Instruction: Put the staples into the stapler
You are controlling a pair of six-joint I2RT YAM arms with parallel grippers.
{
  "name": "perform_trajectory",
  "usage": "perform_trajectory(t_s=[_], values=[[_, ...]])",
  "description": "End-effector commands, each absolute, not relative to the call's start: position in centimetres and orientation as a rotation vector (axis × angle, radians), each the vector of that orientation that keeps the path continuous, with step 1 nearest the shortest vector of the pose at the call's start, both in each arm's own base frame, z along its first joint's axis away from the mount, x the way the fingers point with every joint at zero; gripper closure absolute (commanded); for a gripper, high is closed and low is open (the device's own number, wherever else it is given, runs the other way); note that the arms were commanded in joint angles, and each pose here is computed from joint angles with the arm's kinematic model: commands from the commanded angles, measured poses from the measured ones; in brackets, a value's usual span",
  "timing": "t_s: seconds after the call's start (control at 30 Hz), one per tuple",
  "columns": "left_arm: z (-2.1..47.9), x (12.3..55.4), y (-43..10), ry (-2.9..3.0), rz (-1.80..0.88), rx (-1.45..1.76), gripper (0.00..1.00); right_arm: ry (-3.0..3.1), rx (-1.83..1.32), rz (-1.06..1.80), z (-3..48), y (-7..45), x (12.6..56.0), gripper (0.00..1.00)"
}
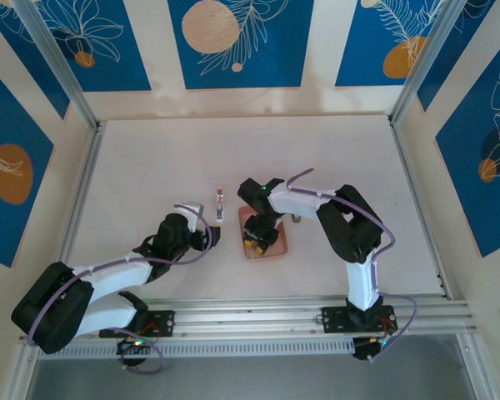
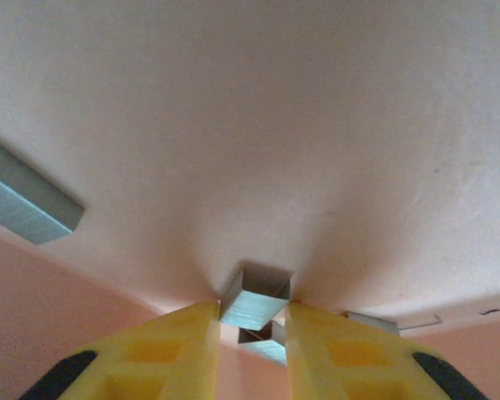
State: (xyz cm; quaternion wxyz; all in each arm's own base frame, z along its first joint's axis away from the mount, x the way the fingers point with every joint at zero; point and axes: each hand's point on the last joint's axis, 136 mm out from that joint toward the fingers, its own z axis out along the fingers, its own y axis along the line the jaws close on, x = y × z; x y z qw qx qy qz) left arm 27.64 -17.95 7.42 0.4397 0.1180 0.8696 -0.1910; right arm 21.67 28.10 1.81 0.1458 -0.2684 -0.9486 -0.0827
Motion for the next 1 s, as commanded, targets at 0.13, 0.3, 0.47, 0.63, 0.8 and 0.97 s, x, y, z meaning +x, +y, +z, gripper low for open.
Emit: perform_trajectory(t_s=[0.13, 0.3, 0.47, 0.63, 0.8, 0.97], values=[[7.4, 27.4, -17.7, 2.164, -0.472, 0.322, 0.17, -2.816, -0.759, -0.124, 1.5, 26.5, 22.6, 0.79], [7.6, 27.3, -17.7, 2.162, -0.475, 0.326, 0.17, -2.871, -0.702, -0.118, 2.3, 26.7, 23.1, 0.73], [7.8, 27.3, -17.7, 2.158, -0.483, 0.322, 0.17, -2.923, -0.634, -0.133, 3.4, 27.1, 23.5, 0.65], [7.9, 27.3, -17.8, 2.157, -0.49, 0.322, 0.17, -2.917, -0.636, -0.118, 3.3, 26.7, 23.5, 0.65], [7.9, 27.3, -17.8, 2.159, -0.488, 0.324, 0.17, -2.894, -0.656, -0.109, 2.8, 26.4, 23.3, 0.65], [7.9, 27.4, -17.9, 2.161, -0.488, 0.325, 0.17, -2.882, -0.656, -0.116, 2.3, 26.3, 23.4, 0.66]])
